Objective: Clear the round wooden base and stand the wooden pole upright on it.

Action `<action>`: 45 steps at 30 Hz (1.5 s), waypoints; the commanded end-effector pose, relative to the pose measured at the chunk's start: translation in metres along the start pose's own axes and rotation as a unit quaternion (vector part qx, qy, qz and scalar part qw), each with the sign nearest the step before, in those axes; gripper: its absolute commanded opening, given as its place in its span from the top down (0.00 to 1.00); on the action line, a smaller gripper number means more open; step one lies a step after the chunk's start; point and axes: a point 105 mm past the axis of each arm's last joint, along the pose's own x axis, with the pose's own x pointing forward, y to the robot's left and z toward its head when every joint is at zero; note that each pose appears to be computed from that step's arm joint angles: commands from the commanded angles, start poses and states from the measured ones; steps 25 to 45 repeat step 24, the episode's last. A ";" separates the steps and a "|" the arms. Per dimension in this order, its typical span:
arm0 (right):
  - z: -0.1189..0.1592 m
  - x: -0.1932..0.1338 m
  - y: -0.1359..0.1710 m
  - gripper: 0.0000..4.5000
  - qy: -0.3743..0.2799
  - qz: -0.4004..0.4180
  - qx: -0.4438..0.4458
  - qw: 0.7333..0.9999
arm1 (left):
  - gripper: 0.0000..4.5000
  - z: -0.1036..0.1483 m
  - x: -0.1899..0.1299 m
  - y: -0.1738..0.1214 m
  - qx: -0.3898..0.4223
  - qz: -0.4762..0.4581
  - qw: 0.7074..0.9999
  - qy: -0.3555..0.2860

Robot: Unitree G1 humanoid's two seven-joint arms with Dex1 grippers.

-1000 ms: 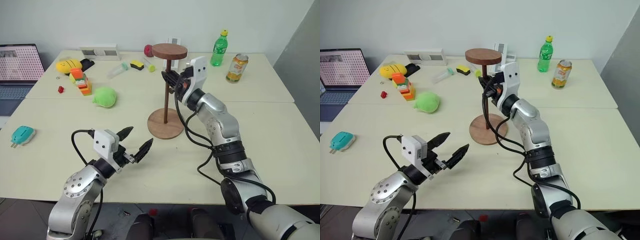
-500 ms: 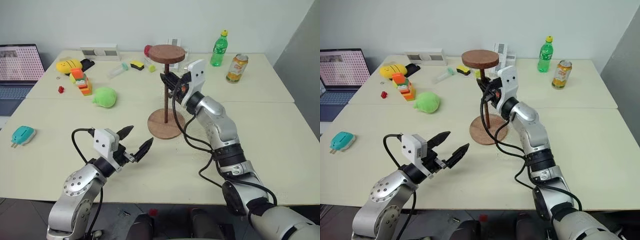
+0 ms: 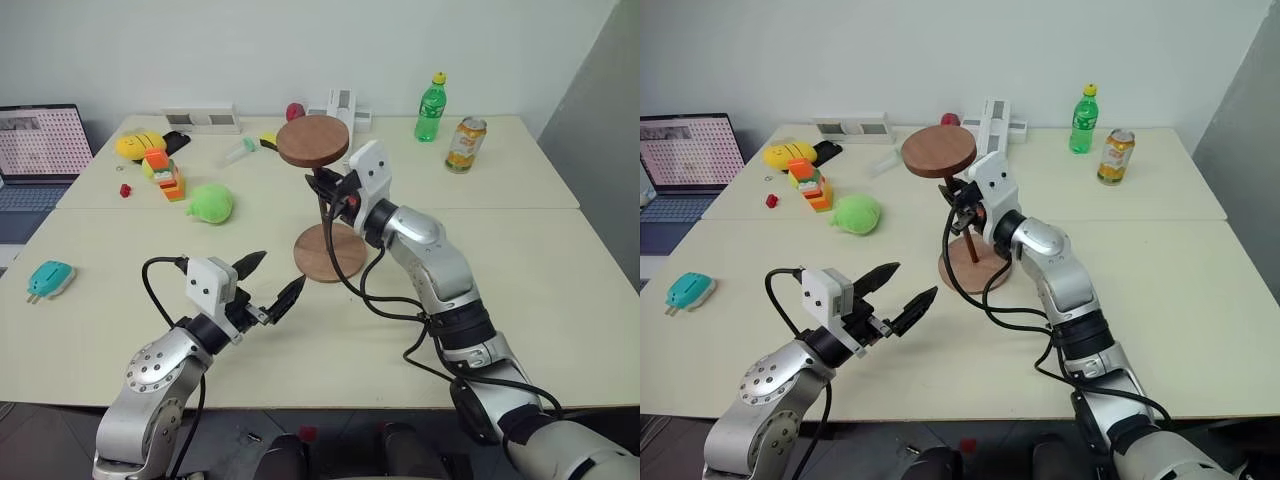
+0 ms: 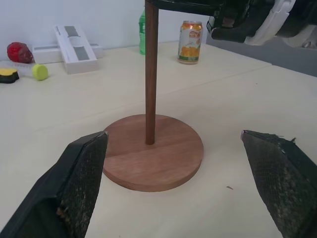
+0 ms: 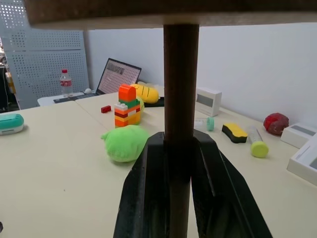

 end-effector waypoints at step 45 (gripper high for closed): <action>-0.047 -0.115 -0.024 0.00 0.191 0.099 0.030 0.976 | 0.00 0.020 -0.027 0.104 0.070 -0.068 0.978 0.186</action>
